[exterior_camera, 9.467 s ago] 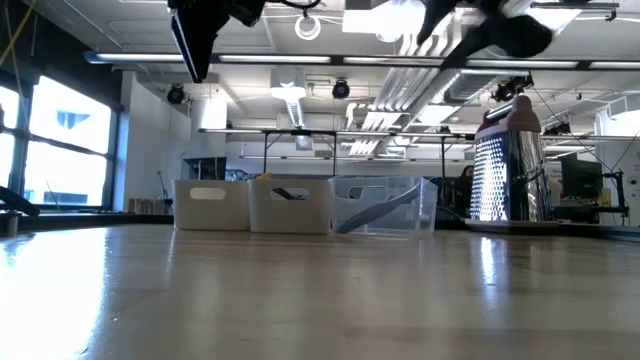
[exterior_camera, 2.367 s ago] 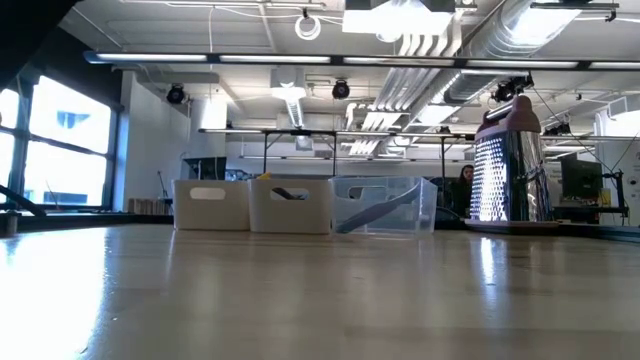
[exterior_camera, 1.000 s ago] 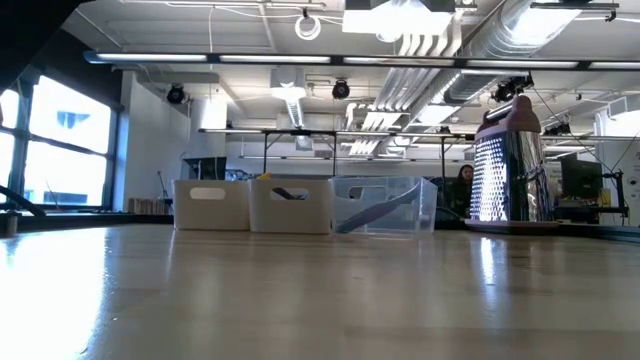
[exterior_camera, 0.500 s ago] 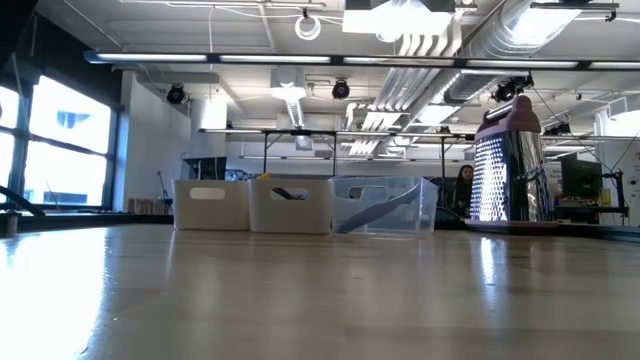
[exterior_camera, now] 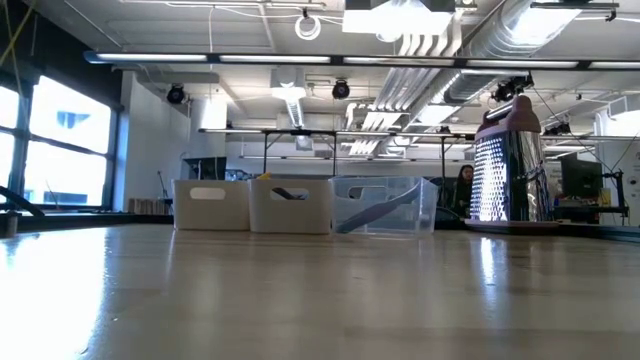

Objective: Pick & Place Kitchen Items
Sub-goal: Put the red spatula into the left white bin

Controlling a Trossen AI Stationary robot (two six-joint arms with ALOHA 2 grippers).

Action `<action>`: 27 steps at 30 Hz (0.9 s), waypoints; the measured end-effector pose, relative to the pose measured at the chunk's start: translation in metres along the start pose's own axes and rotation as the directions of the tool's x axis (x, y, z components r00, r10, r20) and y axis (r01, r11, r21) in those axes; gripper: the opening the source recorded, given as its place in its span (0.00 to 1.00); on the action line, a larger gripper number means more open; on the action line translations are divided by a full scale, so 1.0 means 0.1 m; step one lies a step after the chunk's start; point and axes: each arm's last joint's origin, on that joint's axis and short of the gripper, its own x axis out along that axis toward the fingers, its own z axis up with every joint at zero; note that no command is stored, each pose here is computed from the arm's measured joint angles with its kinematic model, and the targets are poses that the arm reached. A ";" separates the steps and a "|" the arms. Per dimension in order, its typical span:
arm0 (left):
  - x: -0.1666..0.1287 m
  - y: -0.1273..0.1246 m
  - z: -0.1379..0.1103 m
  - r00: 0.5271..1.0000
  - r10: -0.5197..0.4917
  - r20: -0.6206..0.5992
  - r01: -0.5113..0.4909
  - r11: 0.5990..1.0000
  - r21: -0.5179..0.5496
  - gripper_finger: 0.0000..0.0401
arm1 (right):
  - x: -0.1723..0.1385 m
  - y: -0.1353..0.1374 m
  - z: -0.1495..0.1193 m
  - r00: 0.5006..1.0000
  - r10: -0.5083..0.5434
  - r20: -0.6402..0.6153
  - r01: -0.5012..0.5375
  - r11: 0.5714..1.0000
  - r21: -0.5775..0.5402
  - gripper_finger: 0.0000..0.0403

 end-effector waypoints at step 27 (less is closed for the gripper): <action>1.77 0.29 -1.92 0.423 0.358 -0.832 0.557 0.622 0.550 0.00 | 0.62 -0.20 -0.33 0.985 -0.025 -0.173 0.046 0.992 0.117 0.78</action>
